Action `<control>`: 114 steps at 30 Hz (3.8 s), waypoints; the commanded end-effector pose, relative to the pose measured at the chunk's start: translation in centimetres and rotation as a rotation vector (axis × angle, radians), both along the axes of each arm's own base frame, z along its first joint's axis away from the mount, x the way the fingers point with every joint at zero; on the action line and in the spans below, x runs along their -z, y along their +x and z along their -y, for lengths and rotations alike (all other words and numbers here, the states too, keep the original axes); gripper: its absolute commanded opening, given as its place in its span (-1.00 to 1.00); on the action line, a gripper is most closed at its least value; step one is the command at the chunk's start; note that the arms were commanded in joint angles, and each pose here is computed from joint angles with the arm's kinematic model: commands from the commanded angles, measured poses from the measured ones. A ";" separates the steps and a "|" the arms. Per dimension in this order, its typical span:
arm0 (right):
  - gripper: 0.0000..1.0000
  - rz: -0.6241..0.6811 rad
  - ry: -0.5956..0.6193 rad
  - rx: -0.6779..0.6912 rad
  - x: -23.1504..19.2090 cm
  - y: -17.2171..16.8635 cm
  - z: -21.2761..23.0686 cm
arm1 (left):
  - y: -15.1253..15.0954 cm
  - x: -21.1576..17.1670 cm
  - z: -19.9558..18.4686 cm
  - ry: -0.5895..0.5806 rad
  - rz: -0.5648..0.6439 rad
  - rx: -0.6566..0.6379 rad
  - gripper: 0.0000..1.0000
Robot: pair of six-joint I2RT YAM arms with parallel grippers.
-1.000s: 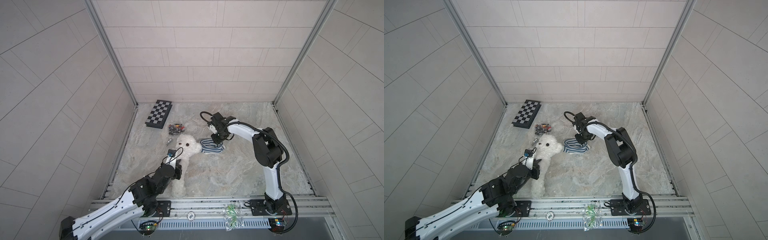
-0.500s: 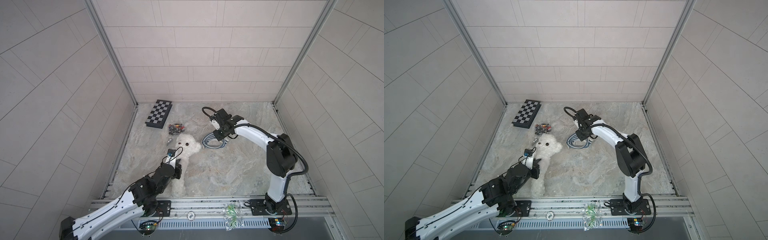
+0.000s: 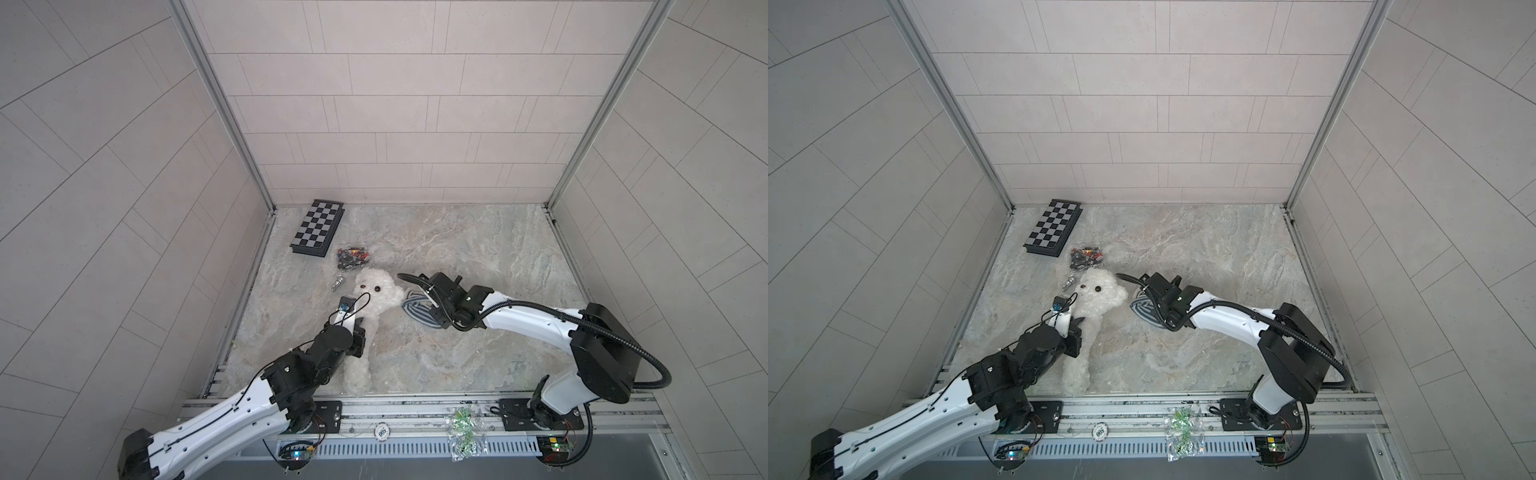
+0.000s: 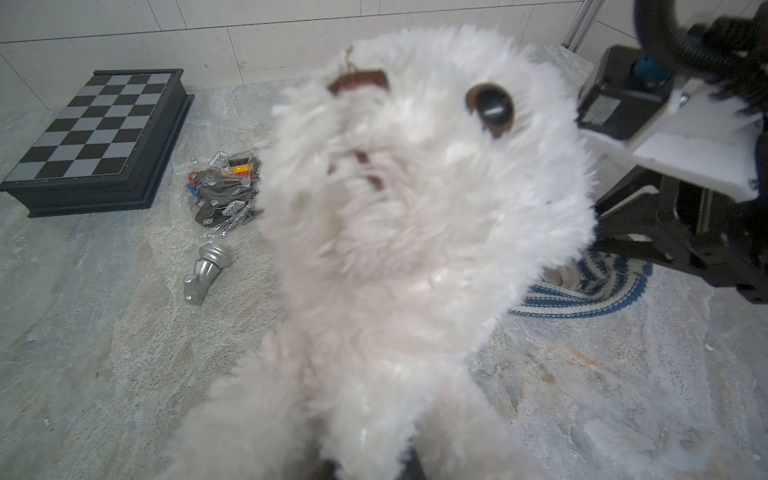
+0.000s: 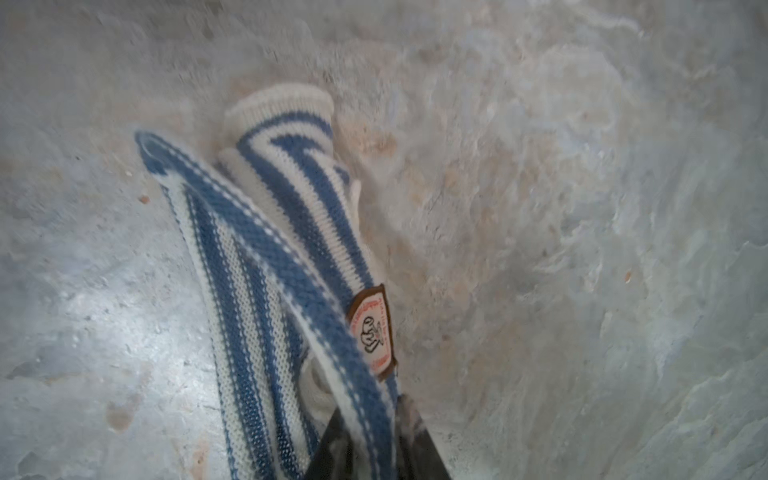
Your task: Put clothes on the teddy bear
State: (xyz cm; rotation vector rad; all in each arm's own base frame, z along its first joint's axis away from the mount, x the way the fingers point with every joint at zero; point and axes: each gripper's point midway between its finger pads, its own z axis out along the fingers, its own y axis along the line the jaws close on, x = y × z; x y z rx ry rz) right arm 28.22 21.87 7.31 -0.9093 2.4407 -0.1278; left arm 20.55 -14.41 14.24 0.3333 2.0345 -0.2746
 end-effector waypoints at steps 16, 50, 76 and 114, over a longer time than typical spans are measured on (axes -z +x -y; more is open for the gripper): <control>-0.26 -0.051 0.184 0.019 -2.6 0.4 -3.8 | -1.8 -0.3 1.2 -0.009 -0.141 0.086 -1.00; -0.35 -0.074 0.219 -0.017 -3.0 2.5 -3.4 | -3.9 4.8 8.4 0.156 -0.297 0.377 -1.00; -1.00 -0.162 0.499 -0.181 -5.6 -2.4 -6.4 | -2.8 6.4 10.7 0.160 -0.218 0.432 -1.00; -0.79 0.085 0.567 -0.336 -19.0 -8.3 -7.5 | -0.4 -5.3 9.7 -0.011 0.420 0.254 -1.00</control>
